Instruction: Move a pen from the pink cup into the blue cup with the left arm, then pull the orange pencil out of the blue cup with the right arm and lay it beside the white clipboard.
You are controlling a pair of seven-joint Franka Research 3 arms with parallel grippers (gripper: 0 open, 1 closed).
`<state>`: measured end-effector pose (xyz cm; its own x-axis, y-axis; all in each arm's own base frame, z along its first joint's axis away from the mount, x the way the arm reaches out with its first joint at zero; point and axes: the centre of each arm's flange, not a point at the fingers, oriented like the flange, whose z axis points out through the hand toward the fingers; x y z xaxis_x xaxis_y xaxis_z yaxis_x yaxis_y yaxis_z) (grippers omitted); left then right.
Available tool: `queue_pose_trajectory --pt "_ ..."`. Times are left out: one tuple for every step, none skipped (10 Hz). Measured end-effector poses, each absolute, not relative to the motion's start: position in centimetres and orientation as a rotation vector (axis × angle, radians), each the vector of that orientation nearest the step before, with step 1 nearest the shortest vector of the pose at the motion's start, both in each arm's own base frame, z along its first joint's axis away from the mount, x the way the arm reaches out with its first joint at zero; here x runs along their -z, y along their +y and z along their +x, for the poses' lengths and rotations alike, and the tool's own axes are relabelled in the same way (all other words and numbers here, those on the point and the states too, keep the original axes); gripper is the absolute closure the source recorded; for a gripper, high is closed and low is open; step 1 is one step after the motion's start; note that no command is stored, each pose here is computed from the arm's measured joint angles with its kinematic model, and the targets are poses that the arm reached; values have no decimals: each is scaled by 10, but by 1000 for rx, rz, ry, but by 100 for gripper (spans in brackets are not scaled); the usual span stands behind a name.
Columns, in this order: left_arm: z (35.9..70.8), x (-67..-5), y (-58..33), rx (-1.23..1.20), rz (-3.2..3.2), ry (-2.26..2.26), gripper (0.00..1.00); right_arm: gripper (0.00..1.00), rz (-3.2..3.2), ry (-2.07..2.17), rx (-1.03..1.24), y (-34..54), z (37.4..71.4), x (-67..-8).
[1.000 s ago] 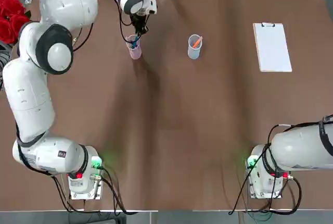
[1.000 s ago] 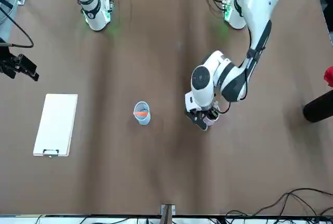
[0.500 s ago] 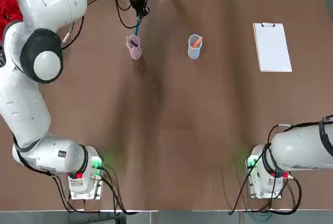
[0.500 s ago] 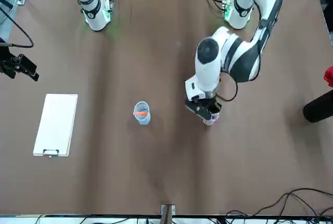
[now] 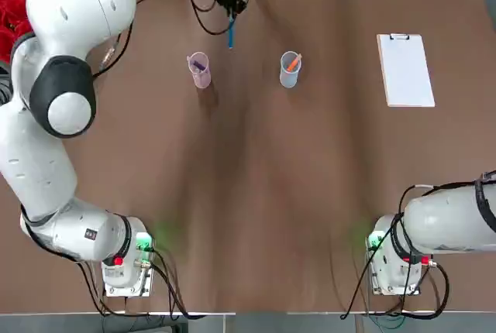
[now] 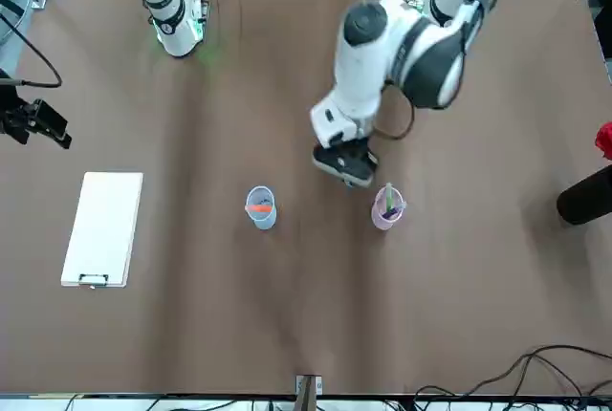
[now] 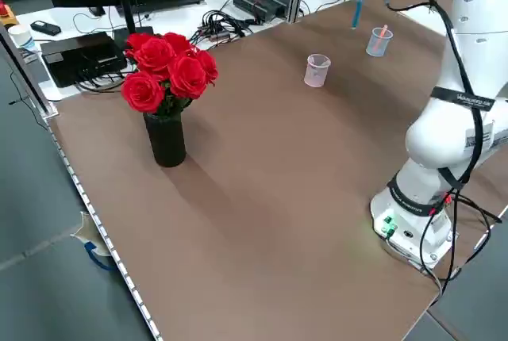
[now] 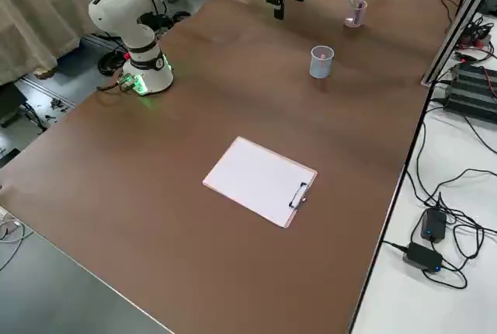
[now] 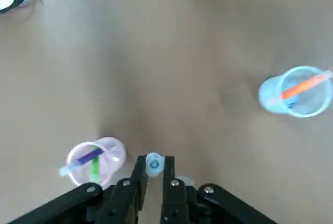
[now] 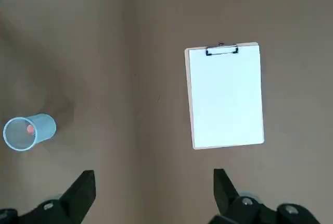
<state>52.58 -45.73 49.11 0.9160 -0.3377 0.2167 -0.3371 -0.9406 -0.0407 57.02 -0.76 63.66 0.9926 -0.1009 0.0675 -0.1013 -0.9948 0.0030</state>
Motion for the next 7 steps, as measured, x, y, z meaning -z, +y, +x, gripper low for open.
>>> queue_pose_trajectory --pt "516 -500 -476 406 -3120 485 84 0 3129 -159 -106 -7 570 -637" --pt "509 -504 -493 469 -3176 431 84 0 3129 -159 -105 -7 570 -637" --pt "504 -504 -508 525 -3234 385 84 0 3129 -158 -105 -7 570 -637" --pt "499 -500 -524 569 -3293 340 84 0 3129 -158 -105 -7 570 -637" --pt "494 -490 -540 594 -3345 305 84 0 3130 -157 -105 -7 570 -637" --pt "492 -475 -553 602 -3368 282 84 0 3130 -157 -104 -7 570 -636" --pt "492 -454 -564 612 -3350 265 84 0 3130 -157 -103 -7 570 -636"
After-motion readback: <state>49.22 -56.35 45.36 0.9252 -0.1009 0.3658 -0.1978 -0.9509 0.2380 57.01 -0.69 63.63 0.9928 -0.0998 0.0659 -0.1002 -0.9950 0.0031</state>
